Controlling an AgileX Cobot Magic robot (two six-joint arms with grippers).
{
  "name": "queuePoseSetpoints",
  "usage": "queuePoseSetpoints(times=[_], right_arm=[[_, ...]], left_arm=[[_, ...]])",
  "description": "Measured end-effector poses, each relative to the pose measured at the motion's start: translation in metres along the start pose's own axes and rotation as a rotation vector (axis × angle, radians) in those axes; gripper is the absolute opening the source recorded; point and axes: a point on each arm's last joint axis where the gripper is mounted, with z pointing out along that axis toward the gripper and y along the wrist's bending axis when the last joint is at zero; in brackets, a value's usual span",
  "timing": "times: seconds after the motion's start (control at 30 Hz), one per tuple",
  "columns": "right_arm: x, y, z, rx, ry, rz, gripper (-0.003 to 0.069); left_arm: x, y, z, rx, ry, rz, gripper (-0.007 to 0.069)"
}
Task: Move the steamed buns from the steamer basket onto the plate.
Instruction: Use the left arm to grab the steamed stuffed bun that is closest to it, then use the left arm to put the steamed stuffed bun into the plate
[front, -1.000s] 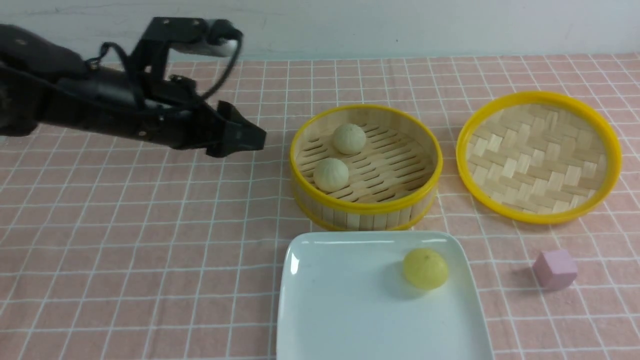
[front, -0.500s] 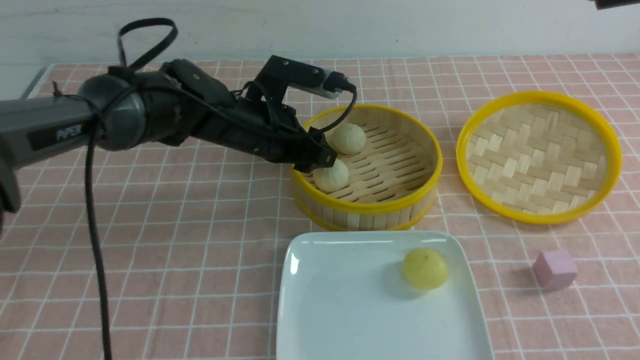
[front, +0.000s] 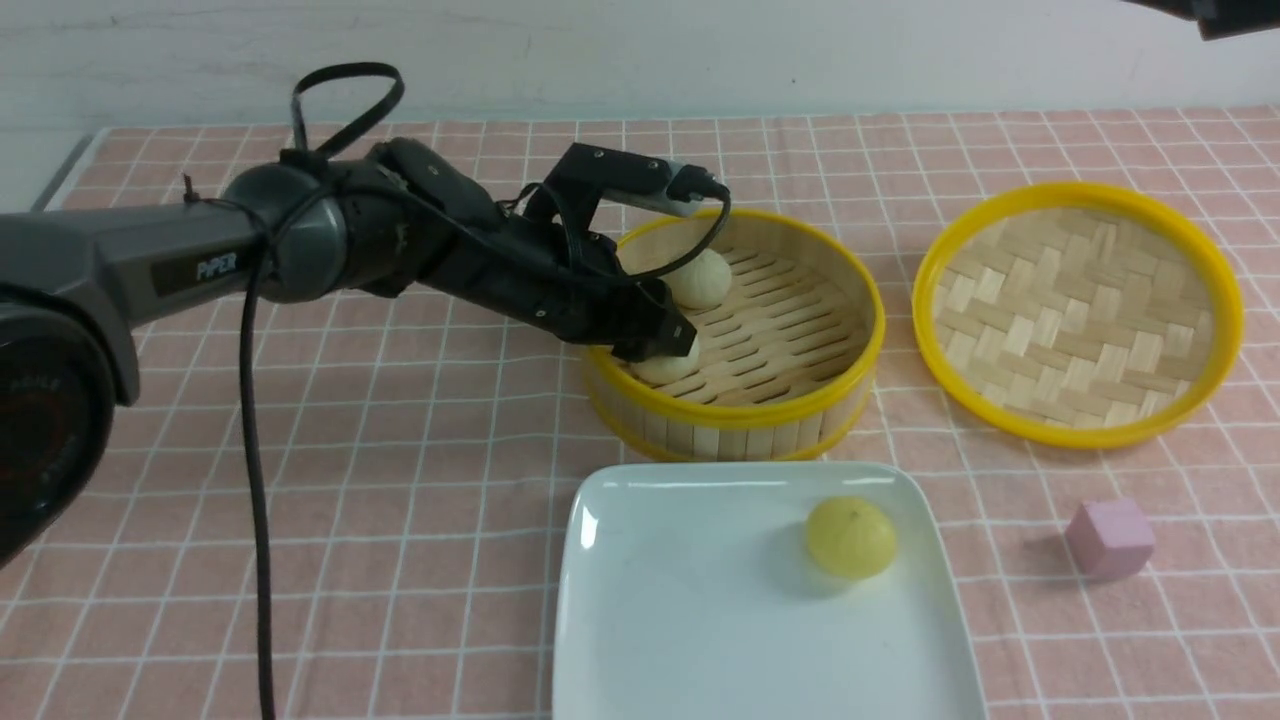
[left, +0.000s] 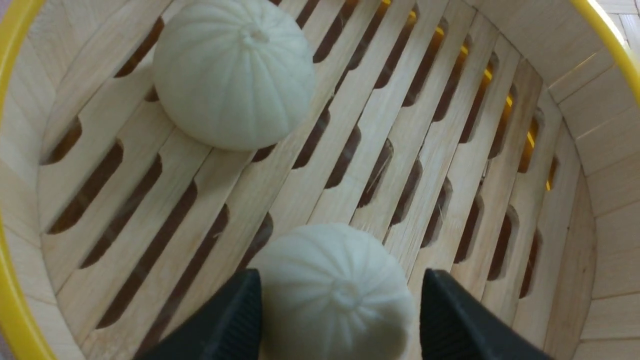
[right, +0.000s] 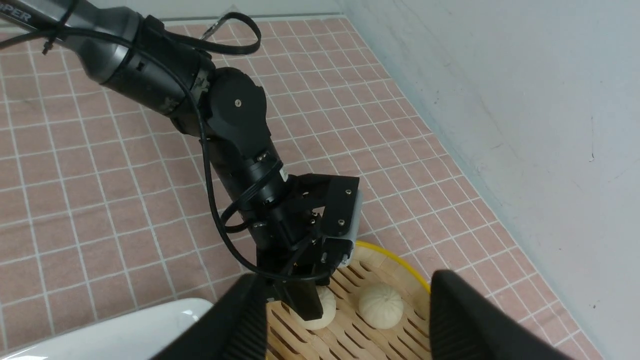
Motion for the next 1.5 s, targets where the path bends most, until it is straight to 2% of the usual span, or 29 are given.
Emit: queuePoseSetpoints(times=[0.07,0.2,0.27,0.43,0.63,0.77,0.9,1.13,1.2,1.37,1.5], right_arm=[[0.0,0.0,0.0,0.0,0.0,0.0,0.044],[0.0,0.0,0.0,0.0,0.0,0.0,0.044],[0.0,0.0,0.0,0.0,0.0,0.0,0.044],[0.0,0.0,0.0,0.0,0.001,0.0,0.044],[0.0,0.0,0.0,0.0,0.001,0.0,0.044],[0.0,0.0,0.0,0.0,0.0,0.001,0.044],[0.0,0.0,0.0,-0.002,-0.003,0.003,0.044],[0.0,0.0,0.0,-0.003,-0.005,0.005,0.044],[-0.001,0.001,0.0,-0.007,-0.01,0.009,0.044],[-0.001,0.001,0.0,-0.01,-0.016,0.013,0.044],[-0.002,0.001,0.0,-0.012,-0.018,0.015,0.044]], left_arm=[[0.001,0.0,0.001,0.001,0.002,-0.003,0.0409],[0.002,0.0,0.002,0.014,0.011,-0.005,0.0132],[-0.004,-0.003,-0.004,0.02,0.001,0.012,0.0044],[-0.022,-0.016,-0.032,0.033,-0.044,0.055,0.0031],[-0.053,-0.046,-0.121,0.027,-0.108,0.206,0.003],[-0.05,-0.059,-0.162,0.016,-0.039,0.266,0.003],[-0.039,-0.069,-0.182,0.066,0.087,0.331,0.003],[-0.016,-0.088,-0.145,0.233,0.212,0.36,0.003],[-0.003,-0.096,-0.112,0.299,0.264,0.369,0.0031],[0.015,-0.103,-0.058,0.338,0.332,0.364,0.0031],[0.024,-0.099,-0.037,0.33,0.355,0.344,0.0031]])
